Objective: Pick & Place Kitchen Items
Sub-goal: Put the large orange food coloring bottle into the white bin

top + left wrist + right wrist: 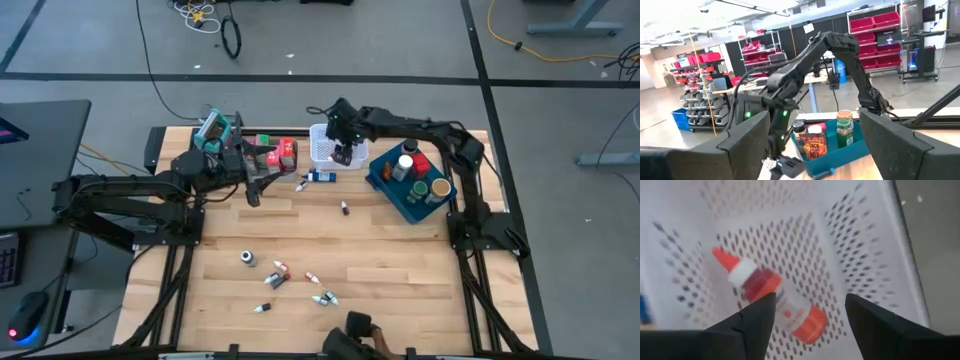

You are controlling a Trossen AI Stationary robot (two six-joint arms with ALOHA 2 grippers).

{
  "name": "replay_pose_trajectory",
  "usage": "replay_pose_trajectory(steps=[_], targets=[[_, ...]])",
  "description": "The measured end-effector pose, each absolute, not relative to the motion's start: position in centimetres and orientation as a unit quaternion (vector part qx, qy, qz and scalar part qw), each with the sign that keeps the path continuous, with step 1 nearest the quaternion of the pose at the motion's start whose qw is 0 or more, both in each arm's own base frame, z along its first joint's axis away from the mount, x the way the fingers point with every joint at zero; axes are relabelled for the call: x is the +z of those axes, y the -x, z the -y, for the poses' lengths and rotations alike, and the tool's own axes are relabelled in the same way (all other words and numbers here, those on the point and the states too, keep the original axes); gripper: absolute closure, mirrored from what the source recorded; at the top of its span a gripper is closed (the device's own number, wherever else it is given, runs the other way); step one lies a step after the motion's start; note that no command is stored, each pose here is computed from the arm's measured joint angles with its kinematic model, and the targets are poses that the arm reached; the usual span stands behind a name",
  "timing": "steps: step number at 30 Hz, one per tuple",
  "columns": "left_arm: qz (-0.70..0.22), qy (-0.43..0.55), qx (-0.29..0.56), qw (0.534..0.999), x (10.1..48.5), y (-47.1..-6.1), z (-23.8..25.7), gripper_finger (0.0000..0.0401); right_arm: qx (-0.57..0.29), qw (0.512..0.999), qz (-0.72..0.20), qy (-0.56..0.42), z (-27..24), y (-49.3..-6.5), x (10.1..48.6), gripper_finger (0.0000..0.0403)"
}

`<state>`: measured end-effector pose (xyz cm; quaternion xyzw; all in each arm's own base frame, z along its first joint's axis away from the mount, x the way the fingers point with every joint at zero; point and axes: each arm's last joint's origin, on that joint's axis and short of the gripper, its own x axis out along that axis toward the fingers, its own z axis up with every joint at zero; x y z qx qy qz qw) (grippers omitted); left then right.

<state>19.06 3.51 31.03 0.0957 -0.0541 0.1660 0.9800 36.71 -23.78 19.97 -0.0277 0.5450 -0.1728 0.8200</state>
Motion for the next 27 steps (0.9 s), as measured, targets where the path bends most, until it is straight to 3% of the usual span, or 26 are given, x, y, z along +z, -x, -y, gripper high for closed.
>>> replay_pose_trajectory(steps=[5,20,27], targets=[[0.053,-0.106,0.167,0.979,31.0,-19.1,-3.5,0.0085,-0.117,0.808,-0.577,0.025,23.0,-37.1,18.0,0.0152],[0.049,-0.138,0.185,0.972,31.1,-19.0,-3.6,0.0085,0.012,0.784,-0.618,0.056,16.9,-38.7,17.8,0.0152],[0.053,-0.131,0.185,0.973,31.2,-19.0,-3.6,0.0085,-0.031,0.779,-0.619,0.094,16.4,-39.3,17.9,0.0152]])
